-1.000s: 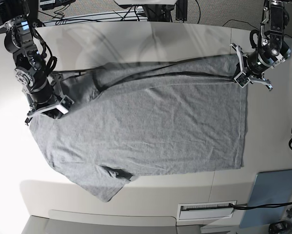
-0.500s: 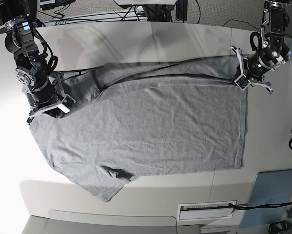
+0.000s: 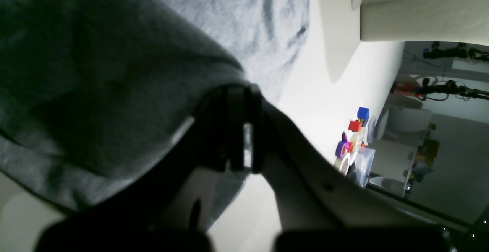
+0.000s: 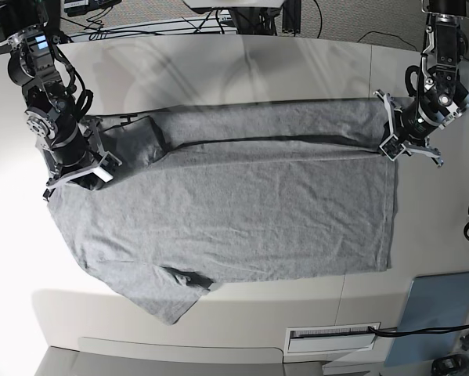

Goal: Fold the T-shirt properly
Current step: 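Lower the lifted edge onto the shirt body with both grippers, then drag the shirt toward the robot base with both grippers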

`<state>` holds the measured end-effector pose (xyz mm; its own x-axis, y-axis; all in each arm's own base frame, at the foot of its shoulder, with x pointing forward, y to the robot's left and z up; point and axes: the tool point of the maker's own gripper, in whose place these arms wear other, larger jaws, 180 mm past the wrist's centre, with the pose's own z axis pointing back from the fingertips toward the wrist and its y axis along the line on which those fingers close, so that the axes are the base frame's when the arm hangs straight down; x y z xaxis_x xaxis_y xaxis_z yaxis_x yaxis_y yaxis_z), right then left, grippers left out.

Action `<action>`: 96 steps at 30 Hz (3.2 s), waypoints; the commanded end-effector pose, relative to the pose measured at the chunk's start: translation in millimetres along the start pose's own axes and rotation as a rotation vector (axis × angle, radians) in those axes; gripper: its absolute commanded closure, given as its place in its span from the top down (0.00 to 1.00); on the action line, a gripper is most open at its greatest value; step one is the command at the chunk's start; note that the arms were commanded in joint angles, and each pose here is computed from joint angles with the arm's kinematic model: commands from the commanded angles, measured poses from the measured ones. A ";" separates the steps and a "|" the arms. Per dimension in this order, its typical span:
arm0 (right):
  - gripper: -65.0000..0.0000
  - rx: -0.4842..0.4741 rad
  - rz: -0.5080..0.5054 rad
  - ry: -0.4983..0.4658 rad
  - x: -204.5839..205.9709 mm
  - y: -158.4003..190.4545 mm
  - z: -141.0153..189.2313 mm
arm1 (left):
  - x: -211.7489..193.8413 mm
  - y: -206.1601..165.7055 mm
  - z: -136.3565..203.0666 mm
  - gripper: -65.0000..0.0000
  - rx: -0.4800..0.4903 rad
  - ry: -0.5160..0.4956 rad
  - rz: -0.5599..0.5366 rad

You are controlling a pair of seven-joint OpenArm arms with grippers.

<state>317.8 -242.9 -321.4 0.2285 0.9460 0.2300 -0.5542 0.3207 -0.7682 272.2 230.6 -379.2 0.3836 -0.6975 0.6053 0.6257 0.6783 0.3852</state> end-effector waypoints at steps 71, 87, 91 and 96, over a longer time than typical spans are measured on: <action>0.00 0.056 -0.390 0.480 -155.0 113.7 109.4 | -68.0 -142.3 63.9 0.00 -0.224 0.118 0.570; 0.00 0.024 -0.539 0.312 -125.5 95.5 90.1 | -39.9 -131.5 64.7 0.00 -0.216 0.044 0.533; 0.00 0.037 -0.573 0.321 -132.8 105.8 79.4 | -39.9 -131.5 64.7 0.00 -0.216 0.044 0.533; 0.00 0.144 -0.627 0.374 -142.3 139.4 73.4 | -40.1 -131.6 64.8 0.00 -0.216 0.045 0.533</action>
<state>155.5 -326.3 -414.5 0.7648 0.5133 0.3894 -0.3087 0.8224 -0.4778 128.3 184.8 -415.1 0.7246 -0.2826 0.6286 0.4504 0.8845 -0.1216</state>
